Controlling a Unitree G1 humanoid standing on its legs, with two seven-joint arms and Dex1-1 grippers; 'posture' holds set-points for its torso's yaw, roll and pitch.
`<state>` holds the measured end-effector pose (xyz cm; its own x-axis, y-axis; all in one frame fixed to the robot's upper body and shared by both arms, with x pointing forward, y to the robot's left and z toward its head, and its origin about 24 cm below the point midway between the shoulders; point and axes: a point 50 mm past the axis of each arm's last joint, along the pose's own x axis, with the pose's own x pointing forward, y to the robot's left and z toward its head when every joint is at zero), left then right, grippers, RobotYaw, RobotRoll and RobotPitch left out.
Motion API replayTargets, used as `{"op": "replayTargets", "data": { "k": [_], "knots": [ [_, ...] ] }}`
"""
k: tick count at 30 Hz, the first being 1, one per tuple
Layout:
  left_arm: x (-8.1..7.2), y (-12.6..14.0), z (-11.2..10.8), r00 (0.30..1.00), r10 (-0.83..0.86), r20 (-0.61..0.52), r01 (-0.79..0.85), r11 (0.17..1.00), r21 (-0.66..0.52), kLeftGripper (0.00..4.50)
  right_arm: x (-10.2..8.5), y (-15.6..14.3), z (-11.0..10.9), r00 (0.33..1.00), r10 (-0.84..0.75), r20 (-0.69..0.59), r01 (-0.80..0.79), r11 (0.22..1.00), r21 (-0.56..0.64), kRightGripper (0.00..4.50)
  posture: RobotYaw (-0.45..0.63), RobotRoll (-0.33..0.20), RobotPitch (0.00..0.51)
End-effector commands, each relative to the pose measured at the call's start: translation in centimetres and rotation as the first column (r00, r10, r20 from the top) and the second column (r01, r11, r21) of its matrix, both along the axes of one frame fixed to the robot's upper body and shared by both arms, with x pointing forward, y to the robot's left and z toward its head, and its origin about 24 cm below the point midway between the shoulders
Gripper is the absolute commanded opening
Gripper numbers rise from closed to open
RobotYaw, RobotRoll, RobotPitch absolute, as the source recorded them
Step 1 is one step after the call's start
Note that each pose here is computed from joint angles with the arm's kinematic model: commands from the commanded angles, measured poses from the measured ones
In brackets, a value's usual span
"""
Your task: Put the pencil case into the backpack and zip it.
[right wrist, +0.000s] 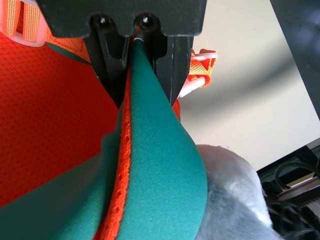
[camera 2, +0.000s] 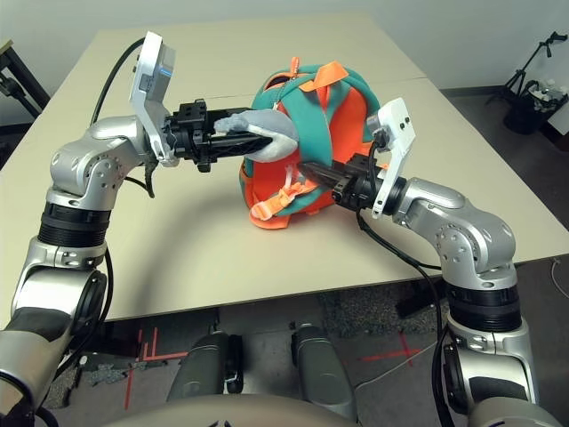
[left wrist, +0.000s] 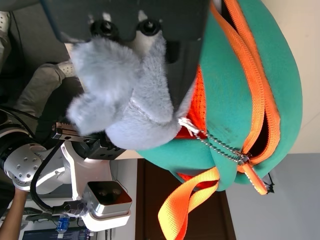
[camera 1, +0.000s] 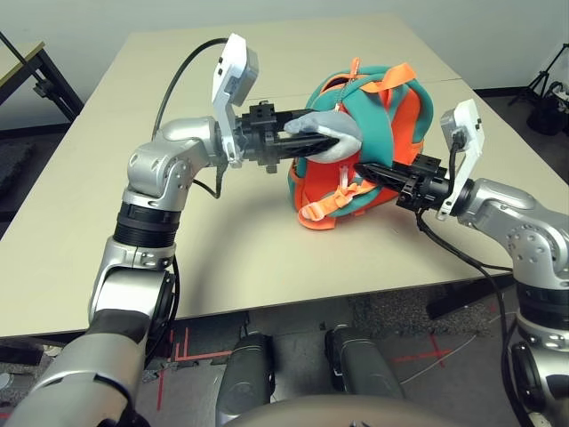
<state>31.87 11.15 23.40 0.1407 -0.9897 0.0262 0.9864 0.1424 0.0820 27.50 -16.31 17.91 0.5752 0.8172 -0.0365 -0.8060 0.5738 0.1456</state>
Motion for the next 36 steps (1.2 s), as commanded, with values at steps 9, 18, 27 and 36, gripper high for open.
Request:
{"op": "replayTargets", "data": {
  "k": [9,18,27,36],
  "knots": [
    [-0.8,3.2,2.7,0.999,-0.003,0.035,0.001,0.999,0.035,0.30,0.2,1.2,0.2,0.999,0.036,0.033,-0.037,0.999,0.019,0.23,-0.13,0.000,0.054],
    [-1.1,7.0,3.7,0.994,0.098,0.039,-0.101,0.992,0.075,0.30,0.5,1.4,0.1,0.999,0.038,0.030,-0.039,0.999,0.019,0.23,-0.12,0.000,0.058],
    [-1.2,10.2,-0.2,0.968,0.237,-0.083,-0.224,0.964,0.144,0.30,0.8,1.7,0.0,0.998,0.055,0.020,-0.056,0.998,0.013,0.23,-0.10,0.000,0.074],
    [-2.0,9.5,-6.0,0.930,0.257,-0.263,-0.214,0.960,0.182,0.29,0.7,1.9,0.0,0.998,0.063,0.012,-0.064,0.998,0.002,0.23,-0.10,0.000,0.084]
  ]
}}
